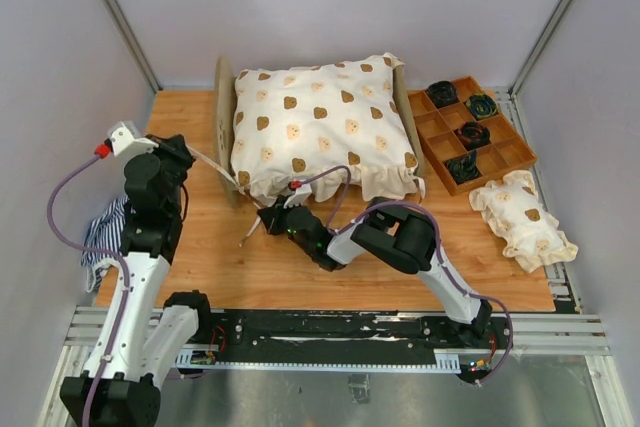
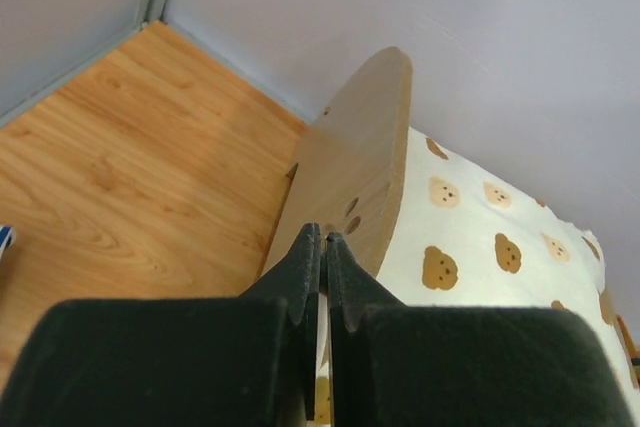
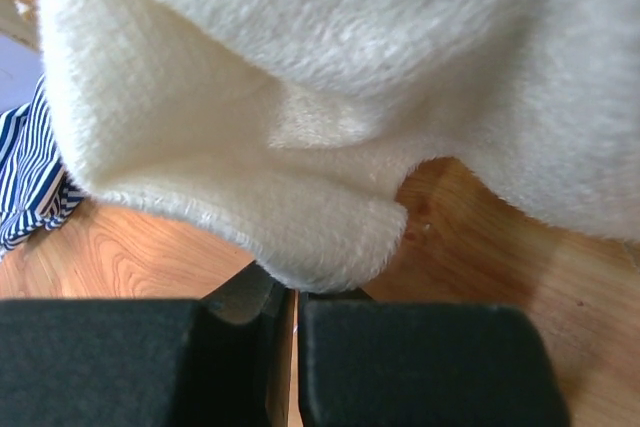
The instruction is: Set up the pet bed
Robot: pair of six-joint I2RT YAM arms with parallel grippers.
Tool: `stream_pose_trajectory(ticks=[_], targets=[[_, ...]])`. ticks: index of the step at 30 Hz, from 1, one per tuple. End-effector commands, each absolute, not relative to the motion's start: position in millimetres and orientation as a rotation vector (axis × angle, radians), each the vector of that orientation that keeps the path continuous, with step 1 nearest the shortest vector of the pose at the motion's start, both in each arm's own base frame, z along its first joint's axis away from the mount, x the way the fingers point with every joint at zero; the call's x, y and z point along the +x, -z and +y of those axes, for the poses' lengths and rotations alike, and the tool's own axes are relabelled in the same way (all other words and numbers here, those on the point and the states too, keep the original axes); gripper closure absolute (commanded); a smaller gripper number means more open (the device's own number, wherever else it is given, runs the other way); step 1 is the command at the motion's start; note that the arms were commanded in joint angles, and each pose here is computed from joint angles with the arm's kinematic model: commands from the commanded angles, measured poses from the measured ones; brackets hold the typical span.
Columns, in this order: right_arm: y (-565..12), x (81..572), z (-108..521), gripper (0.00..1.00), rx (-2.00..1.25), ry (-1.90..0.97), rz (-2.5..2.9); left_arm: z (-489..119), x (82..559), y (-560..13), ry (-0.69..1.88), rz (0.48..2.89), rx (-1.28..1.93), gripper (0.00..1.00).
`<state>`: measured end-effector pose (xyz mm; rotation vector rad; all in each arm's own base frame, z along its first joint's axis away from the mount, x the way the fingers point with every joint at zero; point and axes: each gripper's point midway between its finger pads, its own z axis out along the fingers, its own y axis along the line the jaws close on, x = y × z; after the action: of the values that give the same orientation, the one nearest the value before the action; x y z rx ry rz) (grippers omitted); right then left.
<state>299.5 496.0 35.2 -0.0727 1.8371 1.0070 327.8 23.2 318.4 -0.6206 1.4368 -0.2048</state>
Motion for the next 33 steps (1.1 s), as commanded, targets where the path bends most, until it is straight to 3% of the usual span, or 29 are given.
stream_pose_trajectory(ticks=[1,4,6,9,11,19,24,30,33], targets=[[-21.2,293.0,480.6,0.93,-0.227,-0.932,1.882,45.3,302.0,-316.3,0.197,1.358,-0.830,0.93],[-38.4,283.0,474.6,0.72,-0.310,-0.932,1.868,49.4,290.4,-271.3,0.161,1.437,-0.914,0.70],[-50.9,278.1,465.1,0.66,-0.342,-0.916,1.856,50.7,283.7,-252.2,0.130,1.483,-0.926,0.55],[-78.0,265.9,450.9,0.58,-0.421,-0.907,1.833,47.0,275.5,-240.7,0.139,1.519,-0.924,0.44],[-81.0,256.4,438.4,0.52,-0.487,-0.864,1.882,35.2,273.7,-239.4,0.203,1.536,-0.871,0.41],[-112.9,244.7,376.5,0.51,-0.667,-0.593,1.975,-15.1,263.6,-221.1,0.388,1.688,-0.579,0.39],[-152.3,256.6,333.0,0.51,-0.692,-0.407,1.954,-10.5,256.1,-211.5,0.322,1.727,-0.536,0.38],[-192.6,269.0,290.0,0.49,-0.639,-0.315,1.905,21.8,253.1,-259.9,0.093,1.717,-0.536,0.29],[-204.8,279.1,270.2,0.48,-0.603,-0.278,1.910,14.6,257.1,-278.8,0.140,1.701,-0.513,0.29]])
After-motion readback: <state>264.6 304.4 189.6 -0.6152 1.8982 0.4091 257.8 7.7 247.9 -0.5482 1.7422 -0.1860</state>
